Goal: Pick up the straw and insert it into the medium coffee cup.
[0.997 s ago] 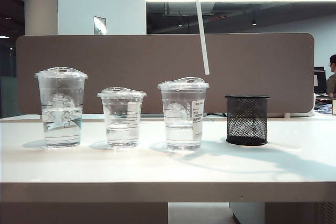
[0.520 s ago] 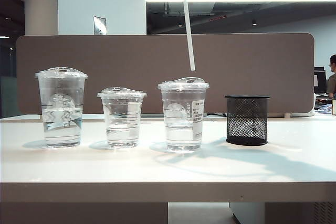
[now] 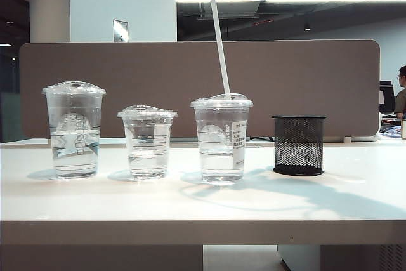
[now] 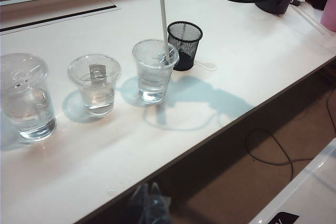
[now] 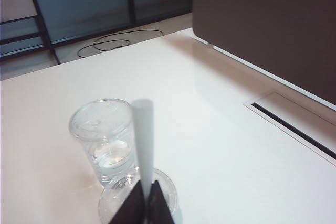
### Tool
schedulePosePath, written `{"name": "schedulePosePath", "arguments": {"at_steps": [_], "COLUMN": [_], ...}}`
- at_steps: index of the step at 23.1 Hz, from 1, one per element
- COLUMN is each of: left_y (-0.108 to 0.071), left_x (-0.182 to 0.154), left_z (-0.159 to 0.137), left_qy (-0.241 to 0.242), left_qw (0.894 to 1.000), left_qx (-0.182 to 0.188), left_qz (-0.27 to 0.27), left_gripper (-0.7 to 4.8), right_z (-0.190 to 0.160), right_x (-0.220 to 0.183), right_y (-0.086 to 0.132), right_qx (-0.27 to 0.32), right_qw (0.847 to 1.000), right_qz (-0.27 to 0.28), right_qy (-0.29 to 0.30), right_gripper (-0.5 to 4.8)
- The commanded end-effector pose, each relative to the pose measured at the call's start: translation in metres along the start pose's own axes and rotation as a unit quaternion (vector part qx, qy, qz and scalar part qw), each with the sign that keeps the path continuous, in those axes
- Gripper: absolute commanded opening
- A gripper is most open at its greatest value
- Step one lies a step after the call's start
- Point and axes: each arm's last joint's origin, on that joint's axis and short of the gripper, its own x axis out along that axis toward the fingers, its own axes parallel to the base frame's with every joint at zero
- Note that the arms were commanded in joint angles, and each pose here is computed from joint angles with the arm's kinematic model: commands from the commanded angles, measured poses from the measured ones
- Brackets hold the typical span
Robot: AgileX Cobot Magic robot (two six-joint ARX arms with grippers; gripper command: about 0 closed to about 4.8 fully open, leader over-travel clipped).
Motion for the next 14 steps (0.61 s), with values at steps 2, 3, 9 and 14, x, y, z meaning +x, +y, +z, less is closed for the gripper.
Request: {"name": "schedulePosePath", "arguments": {"at_steps": [2, 3, 9, 14], "left_y": [0.0, 0.0, 0.0, 0.0], "left_x": [0.0, 0.0, 0.0, 0.0], "left_z": [0.001, 0.001, 0.001, 0.001], "left_qy": [-0.005, -0.005, -0.005, -0.005], "left_qw": [1.0, 1.0, 1.0, 1.0], "left_qx": [0.005, 0.005, 0.005, 0.005], "left_qz": [0.001, 0.001, 0.001, 0.001], "left_gripper": [-0.04, -0.04, -0.04, -0.04], "right_z": [-0.001, -0.003, -0.033, -0.053], "right_x": [-0.001, -0.001, 0.005, 0.007], "right_y": [0.001, 0.001, 0.001, 0.002], "right_qx": [0.006, 0.007, 0.027, 0.035], "right_qw": [1.0, 1.0, 0.999, 0.998], "right_qz": [-0.004, -0.003, 0.001, 0.002], "right_qy": [0.007, 0.01, 0.047, 0.06], "right_gripper": [0.21, 0.21, 0.59, 3.31]}}
